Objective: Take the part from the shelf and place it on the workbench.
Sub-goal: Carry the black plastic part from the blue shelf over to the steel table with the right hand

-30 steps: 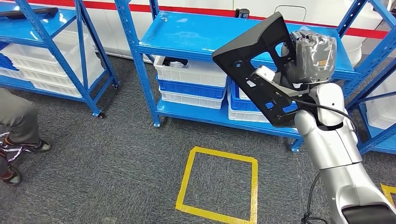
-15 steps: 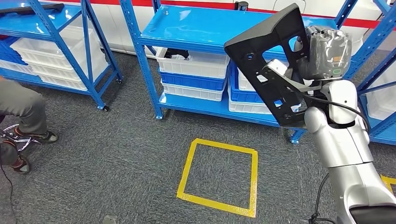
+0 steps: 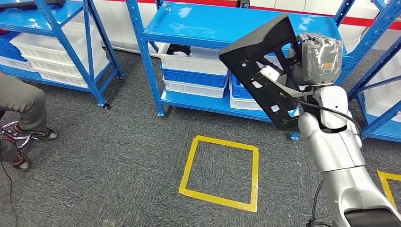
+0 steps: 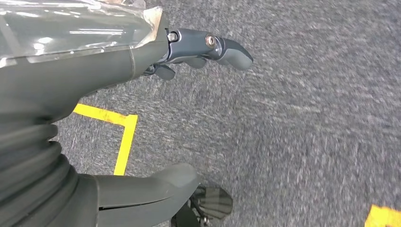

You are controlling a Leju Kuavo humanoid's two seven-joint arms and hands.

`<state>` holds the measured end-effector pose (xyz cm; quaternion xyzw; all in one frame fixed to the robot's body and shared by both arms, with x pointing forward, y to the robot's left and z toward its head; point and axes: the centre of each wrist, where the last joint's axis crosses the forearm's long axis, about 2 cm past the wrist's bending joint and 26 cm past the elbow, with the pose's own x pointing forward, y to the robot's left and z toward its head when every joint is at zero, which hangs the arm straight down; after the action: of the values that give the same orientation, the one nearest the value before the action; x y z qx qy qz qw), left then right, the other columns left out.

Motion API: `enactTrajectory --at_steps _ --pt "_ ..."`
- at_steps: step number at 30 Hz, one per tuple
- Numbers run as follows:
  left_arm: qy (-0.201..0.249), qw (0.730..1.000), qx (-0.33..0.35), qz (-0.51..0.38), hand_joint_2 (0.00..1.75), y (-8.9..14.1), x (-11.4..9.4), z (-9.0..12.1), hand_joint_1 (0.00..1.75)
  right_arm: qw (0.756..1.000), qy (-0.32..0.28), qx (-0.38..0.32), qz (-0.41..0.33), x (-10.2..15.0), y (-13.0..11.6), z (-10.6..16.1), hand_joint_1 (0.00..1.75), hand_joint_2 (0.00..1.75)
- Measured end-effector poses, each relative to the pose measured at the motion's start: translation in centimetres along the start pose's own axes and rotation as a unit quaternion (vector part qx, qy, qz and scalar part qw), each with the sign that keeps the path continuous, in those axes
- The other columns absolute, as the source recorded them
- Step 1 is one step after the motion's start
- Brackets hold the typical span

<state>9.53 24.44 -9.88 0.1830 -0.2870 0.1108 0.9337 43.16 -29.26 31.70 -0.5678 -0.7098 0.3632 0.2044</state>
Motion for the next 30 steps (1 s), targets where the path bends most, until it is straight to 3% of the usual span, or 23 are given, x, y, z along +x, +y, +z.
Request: enactTrajectory --at_steps 30 --pt "-0.014 1.0 0.002 -0.014 1.75 -0.1 -0.13 0.14 0.0 1.0 0.006 -0.022 -0.022 0.78 0.18 0.7 1.52 1.75"
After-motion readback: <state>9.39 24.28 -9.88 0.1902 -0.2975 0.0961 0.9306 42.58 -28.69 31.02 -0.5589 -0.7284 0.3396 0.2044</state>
